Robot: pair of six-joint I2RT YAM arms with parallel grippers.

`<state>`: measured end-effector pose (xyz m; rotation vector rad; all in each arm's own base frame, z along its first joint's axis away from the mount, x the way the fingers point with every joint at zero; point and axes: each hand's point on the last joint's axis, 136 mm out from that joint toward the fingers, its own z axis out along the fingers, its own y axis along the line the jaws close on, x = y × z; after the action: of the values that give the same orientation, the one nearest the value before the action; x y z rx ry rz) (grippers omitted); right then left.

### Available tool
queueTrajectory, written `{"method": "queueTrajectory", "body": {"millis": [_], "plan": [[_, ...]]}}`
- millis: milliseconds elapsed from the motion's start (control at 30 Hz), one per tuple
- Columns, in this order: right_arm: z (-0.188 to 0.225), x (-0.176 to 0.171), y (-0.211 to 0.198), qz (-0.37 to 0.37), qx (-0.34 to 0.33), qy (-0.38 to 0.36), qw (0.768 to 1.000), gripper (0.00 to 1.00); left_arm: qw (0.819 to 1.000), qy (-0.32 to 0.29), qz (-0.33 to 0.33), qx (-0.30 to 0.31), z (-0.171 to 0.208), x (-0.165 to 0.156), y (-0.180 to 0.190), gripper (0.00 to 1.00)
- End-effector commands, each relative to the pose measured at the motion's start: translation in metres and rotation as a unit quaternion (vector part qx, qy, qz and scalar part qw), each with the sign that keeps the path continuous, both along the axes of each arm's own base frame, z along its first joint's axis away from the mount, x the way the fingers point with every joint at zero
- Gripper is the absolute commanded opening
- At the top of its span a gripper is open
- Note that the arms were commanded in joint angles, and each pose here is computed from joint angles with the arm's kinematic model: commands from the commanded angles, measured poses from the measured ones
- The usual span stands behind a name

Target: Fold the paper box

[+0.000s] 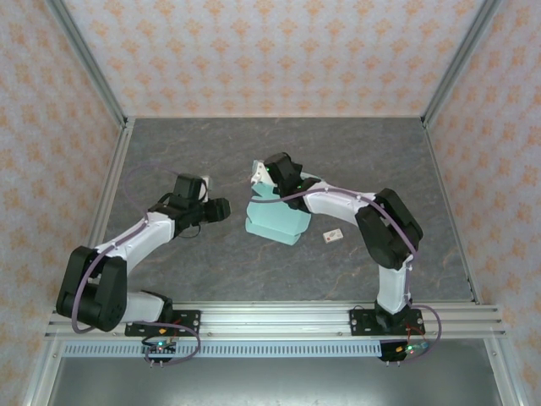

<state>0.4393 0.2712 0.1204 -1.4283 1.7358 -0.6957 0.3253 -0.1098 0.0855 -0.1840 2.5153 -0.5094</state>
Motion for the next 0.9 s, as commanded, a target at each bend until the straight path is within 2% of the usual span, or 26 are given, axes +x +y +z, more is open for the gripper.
{"method": "queueTrajectory", "body": {"millis": [0, 267, 600, 800, 867], "plan": [[0.006, 0.003, 0.002, 0.007, -0.006, -0.042, 0.999, 0.0, 1.0, -0.02, 0.018, 0.003, 0.008, 0.003, 0.007, 0.59], [0.021, 0.005, 0.011, 0.039, 0.003, -0.082, 0.996, 0.0, 0.998, -0.051, 0.047, -0.002, 0.019, 0.017, 0.015, 0.59], [0.035, 0.0, 0.024, 0.094, 0.027, -0.09, 0.991, 0.0, 0.993, -0.11, 0.024, -0.023, 0.048, 0.046, 0.004, 0.59], [0.038, 0.0, 0.025, 0.111, 0.049, -0.082, 0.989, 0.0, 0.988, -0.111, 0.002, -0.11, 0.082, 0.058, -0.019, 0.59], [0.042, 0.0, 0.025, 0.105, 0.071, -0.067, 0.99, 0.0, 0.988, -0.101, 0.008, -0.119, 0.088, 0.059, -0.021, 0.59]]}}
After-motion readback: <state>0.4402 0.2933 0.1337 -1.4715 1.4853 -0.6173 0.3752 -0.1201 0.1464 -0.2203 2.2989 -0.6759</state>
